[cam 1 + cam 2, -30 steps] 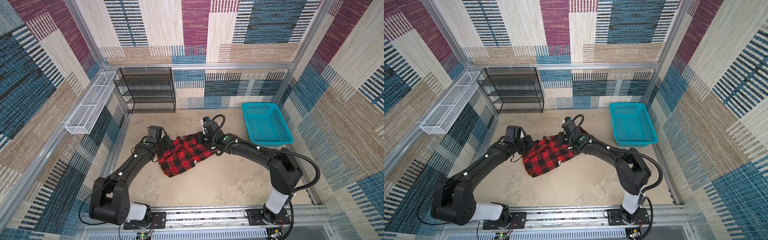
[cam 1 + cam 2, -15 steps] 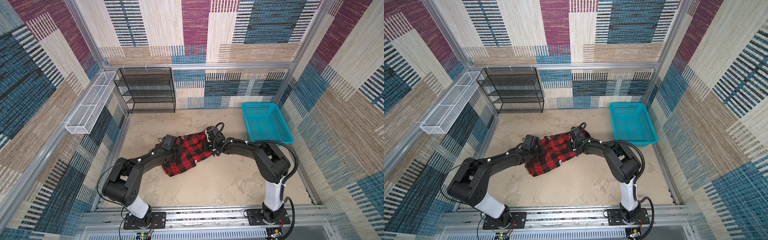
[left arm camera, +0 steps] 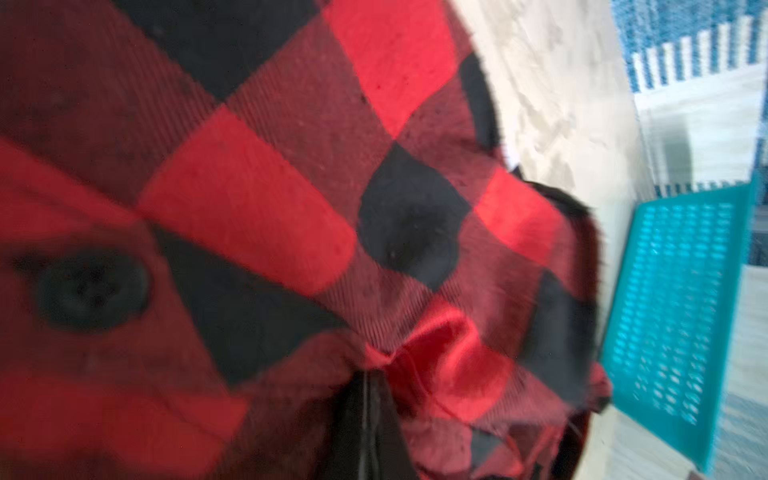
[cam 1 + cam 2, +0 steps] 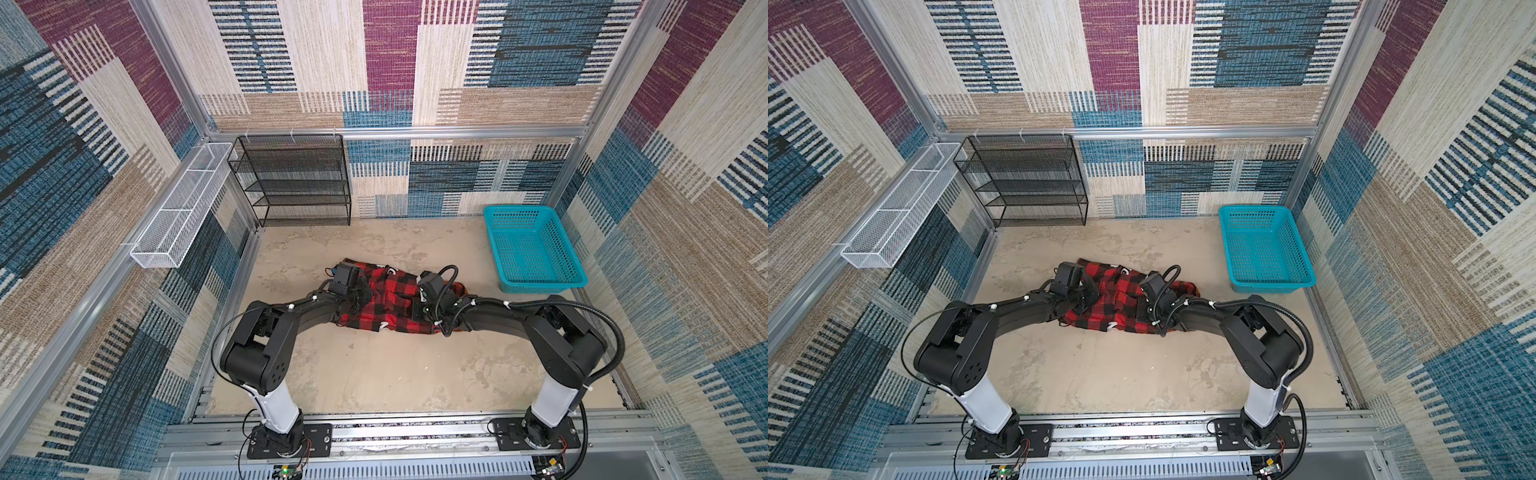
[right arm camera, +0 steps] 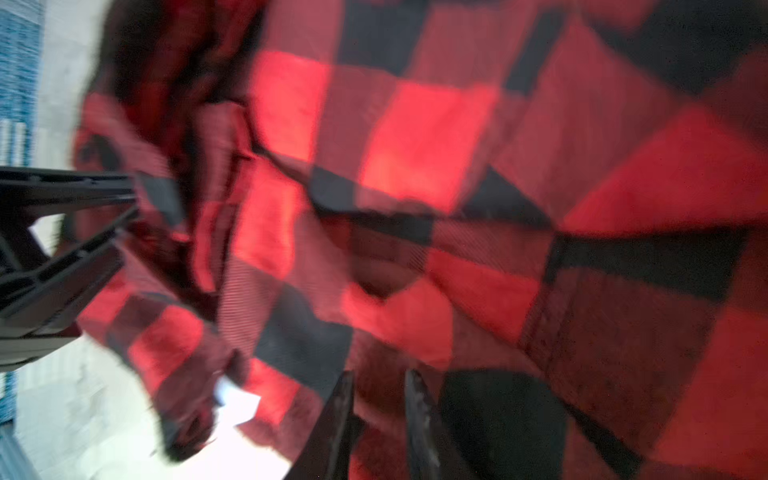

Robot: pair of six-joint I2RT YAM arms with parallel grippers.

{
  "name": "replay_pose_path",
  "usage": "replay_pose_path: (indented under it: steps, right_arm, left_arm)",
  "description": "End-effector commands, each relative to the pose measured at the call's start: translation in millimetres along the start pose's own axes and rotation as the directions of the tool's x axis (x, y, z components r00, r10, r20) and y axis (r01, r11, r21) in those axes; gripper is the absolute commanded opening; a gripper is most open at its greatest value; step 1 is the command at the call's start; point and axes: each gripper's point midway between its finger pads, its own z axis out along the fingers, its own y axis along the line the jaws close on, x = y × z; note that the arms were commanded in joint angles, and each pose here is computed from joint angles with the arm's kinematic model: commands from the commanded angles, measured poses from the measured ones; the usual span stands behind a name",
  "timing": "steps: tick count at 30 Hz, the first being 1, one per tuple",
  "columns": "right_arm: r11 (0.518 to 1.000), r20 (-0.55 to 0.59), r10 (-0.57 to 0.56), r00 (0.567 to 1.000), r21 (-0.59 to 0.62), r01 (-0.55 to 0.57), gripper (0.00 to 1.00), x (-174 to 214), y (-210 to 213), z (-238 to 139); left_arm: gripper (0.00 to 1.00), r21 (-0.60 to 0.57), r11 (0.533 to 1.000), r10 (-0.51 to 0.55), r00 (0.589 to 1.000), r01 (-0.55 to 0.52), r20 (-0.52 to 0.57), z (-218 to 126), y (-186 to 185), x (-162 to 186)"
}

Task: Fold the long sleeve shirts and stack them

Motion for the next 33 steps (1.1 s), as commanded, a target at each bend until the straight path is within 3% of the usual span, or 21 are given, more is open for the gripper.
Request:
replay_pose_path:
  steps: [1,8,14,17,25,33]
  right_arm:
    - [0.999,0.053,-0.006,0.999,0.046,0.003,0.29,-19,2,-24]
    - [0.993,0.063,-0.102,0.993,-0.056,0.106,0.31,-48,58,-52]
    - [0.966,0.044,-0.193,0.980,-0.165,0.197,0.31,-51,128,-19]
    - [0.959,0.017,-0.211,0.977,-0.189,0.211,0.30,-47,142,7]
    - [0.973,-0.078,-0.222,0.972,-0.085,0.216,0.26,-31,109,63]
    - [0.981,-0.194,-0.195,0.961,-0.031,0.193,0.24,0,49,88]
  left_arm:
    - [0.09,0.000,0.997,0.077,0.996,-0.078,-0.042,-29,-5,8]
    - [0.36,-0.055,0.987,0.151,0.987,-0.154,-0.051,-101,4,-4]
    - [0.52,0.004,0.999,0.037,0.996,-0.037,-0.079,-108,31,-46]
    - [0.69,0.030,0.999,0.020,0.995,-0.017,-0.102,-104,39,-65]
    - [0.77,0.107,0.994,0.023,0.986,-0.005,-0.165,-69,49,-96]
    - [0.77,0.148,0.986,0.112,0.964,-0.077,-0.243,-32,58,-97]
